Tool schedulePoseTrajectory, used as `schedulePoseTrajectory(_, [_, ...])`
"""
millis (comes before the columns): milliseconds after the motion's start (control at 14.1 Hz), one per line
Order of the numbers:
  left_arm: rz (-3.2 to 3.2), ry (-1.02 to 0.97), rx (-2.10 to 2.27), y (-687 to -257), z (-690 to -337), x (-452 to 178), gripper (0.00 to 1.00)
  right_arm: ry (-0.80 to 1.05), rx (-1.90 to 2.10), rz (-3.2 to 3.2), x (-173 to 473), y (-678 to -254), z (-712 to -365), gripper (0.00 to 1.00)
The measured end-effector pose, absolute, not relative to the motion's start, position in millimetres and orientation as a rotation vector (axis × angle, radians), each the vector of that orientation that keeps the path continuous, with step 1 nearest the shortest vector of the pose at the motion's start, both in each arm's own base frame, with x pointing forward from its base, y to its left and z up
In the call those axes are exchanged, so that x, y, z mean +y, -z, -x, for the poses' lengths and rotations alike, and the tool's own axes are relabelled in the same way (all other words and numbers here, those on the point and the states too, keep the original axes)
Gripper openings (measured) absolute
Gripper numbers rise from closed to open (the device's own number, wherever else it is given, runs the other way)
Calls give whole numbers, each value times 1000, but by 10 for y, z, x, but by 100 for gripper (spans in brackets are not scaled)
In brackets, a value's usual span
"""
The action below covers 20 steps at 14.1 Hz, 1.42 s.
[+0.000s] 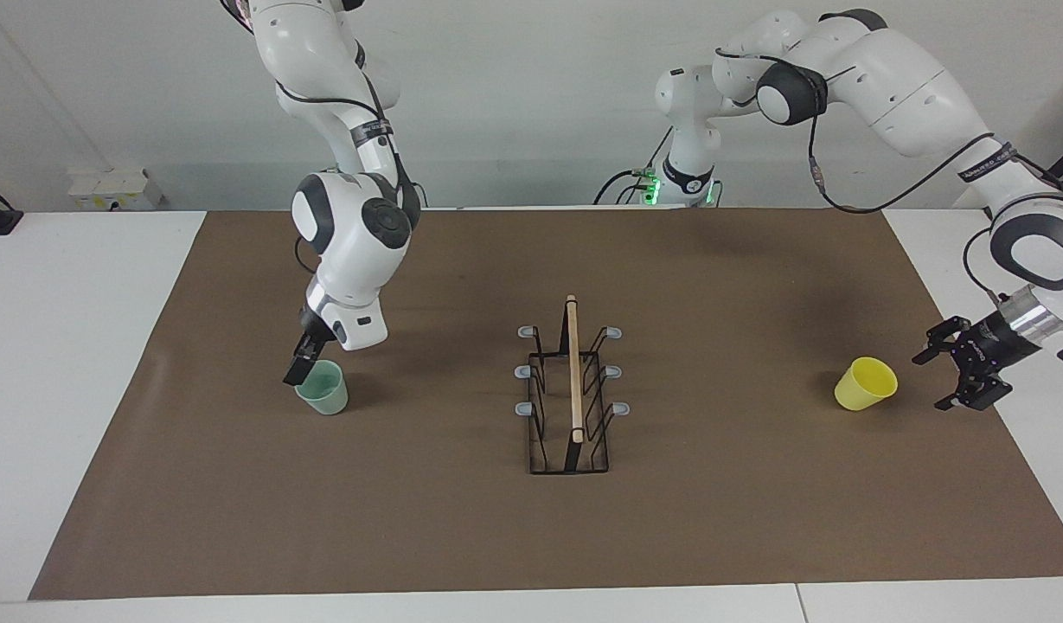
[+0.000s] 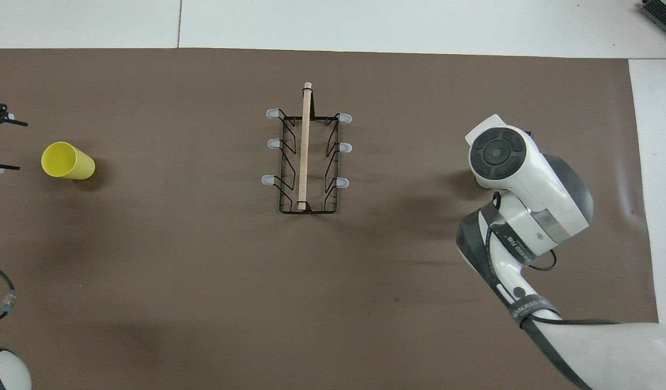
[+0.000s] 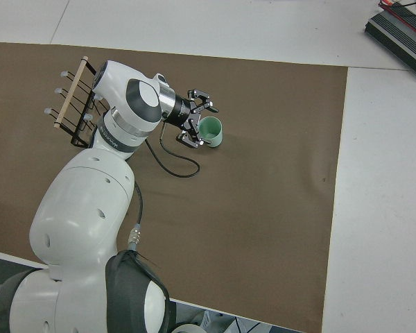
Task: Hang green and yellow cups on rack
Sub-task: 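Grasp the yellow cup with the left gripper while the right gripper grasps the green cup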
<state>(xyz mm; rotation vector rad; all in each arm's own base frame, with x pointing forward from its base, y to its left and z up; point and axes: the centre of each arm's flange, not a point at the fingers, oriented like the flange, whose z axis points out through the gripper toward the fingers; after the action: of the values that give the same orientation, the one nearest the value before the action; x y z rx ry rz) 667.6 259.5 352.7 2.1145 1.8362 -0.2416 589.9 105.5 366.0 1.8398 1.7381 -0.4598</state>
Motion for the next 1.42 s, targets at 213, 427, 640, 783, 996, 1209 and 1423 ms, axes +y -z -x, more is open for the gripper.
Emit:
schedulePoseTrajectory(213, [-1985, 296, 1916, -3341, -6629, 2657, 100, 586, 1793, -1681, 1315, -3372, -5844, 100])
schedulePoseTrajectory(427, [-1896, 333, 1940, -3254, -6527, 2703, 100, 665, 1818, -1530, 1497, -3010, -5860, 100])
schedulePoseTrajectory(640, [-1787, 409, 1963, -3146, -6284, 2700, 100, 704, 1820, -1441, 1471, -2829, -5897, 100])
schedulePoseTrajectory(783, [-1680, 465, 1965, -3035, -6111, 2648, 100, 714, 1824, -1398, 1527, -2787, -5885, 100])
schedulePoseTrajectory(996, [-1520, 499, 1972, -2828, -5931, 2482, 100, 754, 1806, -1377, 1596, -2807, -5840, 100])
schedulePoseTrajectory(1209, [-1368, 464, 2036, -2672, -5944, 2204, 100, 781, 1790, -1375, 1592, -2828, -5830, 100])
schedulePoseTrajectory(1423, [-1293, 448, 2098, -2674, -6043, 2037, 100, 813, 1787, -1362, 1565, -2869, -5843, 100])
